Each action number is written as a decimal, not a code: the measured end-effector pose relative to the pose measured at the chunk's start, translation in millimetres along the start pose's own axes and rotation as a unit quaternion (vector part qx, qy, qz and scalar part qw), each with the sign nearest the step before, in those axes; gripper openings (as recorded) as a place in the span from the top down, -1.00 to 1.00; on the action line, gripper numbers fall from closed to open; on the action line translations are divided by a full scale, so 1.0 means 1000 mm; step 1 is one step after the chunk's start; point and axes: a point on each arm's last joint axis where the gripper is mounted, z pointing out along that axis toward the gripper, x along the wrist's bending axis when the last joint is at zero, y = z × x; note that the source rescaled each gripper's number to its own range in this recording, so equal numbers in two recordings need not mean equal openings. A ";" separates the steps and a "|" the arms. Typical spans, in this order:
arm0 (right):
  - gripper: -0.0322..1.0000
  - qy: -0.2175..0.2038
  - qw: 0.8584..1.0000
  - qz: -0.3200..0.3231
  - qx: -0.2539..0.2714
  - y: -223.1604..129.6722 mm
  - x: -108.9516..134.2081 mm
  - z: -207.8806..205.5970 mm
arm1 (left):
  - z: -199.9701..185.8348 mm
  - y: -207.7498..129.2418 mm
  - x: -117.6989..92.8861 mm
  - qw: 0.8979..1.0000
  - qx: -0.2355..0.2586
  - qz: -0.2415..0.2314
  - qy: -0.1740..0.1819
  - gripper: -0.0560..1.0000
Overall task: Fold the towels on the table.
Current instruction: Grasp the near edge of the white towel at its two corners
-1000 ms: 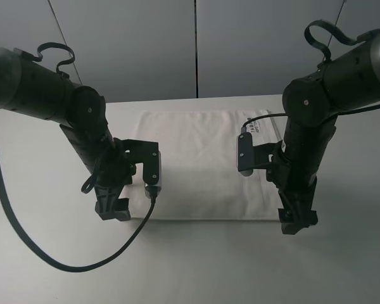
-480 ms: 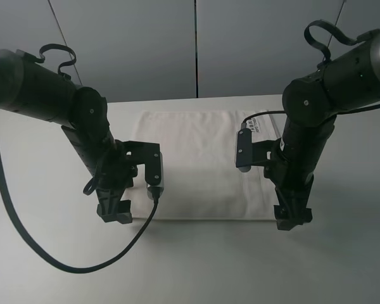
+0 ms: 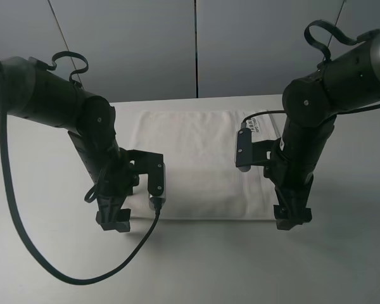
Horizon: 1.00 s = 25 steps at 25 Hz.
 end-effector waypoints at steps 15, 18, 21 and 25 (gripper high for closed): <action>-1.00 -0.003 0.999 0.006 0.047 -0.009 0.000 0.000 | 0.007 -0.001 0.001 1.000 0.019 -0.006 -0.005 -1.00; -1.00 -0.004 0.999 0.005 0.048 -0.009 -0.001 0.000 | 0.007 -0.001 0.001 1.000 0.019 -0.006 -0.005 -1.00; -1.00 -0.004 0.999 0.004 0.048 -0.009 -0.001 0.000 | 0.007 -0.001 0.001 1.000 0.019 -0.006 -0.005 -1.00; -1.00 0.001 1.000 0.003 0.027 -0.005 0.000 0.000 | 0.007 -0.001 0.001 1.000 0.019 -0.006 -0.005 -0.99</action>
